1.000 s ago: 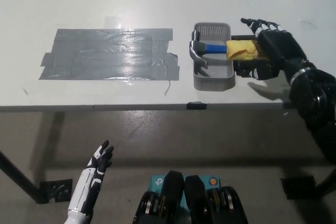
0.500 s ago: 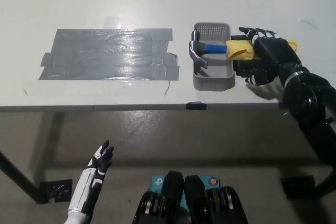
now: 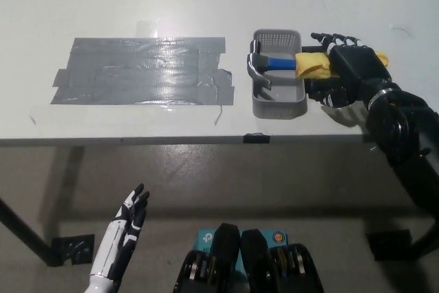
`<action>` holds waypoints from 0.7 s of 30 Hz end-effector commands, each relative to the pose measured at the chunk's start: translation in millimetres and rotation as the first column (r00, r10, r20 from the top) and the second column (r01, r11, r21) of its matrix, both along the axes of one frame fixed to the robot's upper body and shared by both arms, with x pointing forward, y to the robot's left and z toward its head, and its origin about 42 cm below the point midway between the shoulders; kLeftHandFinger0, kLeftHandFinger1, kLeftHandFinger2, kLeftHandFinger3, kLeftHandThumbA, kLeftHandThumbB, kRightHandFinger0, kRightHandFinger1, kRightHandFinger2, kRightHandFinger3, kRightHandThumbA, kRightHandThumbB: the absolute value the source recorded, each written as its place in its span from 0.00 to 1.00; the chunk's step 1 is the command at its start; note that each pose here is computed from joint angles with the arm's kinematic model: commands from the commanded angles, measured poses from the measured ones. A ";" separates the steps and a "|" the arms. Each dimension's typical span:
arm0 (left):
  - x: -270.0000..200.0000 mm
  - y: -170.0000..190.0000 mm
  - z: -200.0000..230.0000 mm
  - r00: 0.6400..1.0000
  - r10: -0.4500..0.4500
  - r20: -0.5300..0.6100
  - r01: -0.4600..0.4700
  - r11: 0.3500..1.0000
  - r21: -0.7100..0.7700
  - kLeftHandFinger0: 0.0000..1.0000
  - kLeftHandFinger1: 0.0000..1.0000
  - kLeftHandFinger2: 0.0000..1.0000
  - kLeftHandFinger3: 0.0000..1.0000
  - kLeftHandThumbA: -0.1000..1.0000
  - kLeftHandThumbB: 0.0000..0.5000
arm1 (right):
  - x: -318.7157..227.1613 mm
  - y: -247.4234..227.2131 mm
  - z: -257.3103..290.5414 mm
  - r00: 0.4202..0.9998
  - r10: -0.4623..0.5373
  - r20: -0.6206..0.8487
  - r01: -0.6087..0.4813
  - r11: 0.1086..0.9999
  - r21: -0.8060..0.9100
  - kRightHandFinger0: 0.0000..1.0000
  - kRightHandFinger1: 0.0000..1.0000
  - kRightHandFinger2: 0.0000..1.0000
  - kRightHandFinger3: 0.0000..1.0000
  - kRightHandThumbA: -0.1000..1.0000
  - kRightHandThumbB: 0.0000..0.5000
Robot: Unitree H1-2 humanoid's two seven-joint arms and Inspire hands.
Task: The robot picks the hammer with right hand and hits the black area on the desk and places it back.
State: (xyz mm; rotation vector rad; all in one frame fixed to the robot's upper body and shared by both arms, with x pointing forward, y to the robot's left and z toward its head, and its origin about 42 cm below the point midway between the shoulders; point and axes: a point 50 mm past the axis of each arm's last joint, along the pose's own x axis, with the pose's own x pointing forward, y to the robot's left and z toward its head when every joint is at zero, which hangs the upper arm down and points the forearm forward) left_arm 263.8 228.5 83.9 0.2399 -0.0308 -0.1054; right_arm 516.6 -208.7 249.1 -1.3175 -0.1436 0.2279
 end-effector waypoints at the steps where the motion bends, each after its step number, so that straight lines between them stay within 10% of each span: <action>1: 3.2 1.1 10.1 0.998 0.005 0.058 -0.006 1.000 0.016 1.00 1.00 1.00 1.00 0.94 0.00 | 11.6 14.9 43.2 0.994 0.017 0.111 -0.016 1.000 -0.013 1.00 1.00 1.00 1.00 0.96 0.81; 19: 6.4 3.7 13.0 0.997 0.006 0.074 -0.009 1.000 0.030 1.00 1.00 1.00 1.00 0.91 0.00 | 14.7 17.5 44.3 0.992 0.011 0.123 -0.008 1.000 -0.024 1.00 1.00 1.00 1.00 0.93 0.80; 21: 6.0 4.0 13.1 0.997 0.006 0.082 -0.010 0.999 0.037 1.00 1.00 1.00 1.00 0.90 0.00 | 14.6 17.7 44.2 0.987 -0.014 0.159 0.010 0.999 0.030 1.00 1.00 1.00 1.00 0.71 0.65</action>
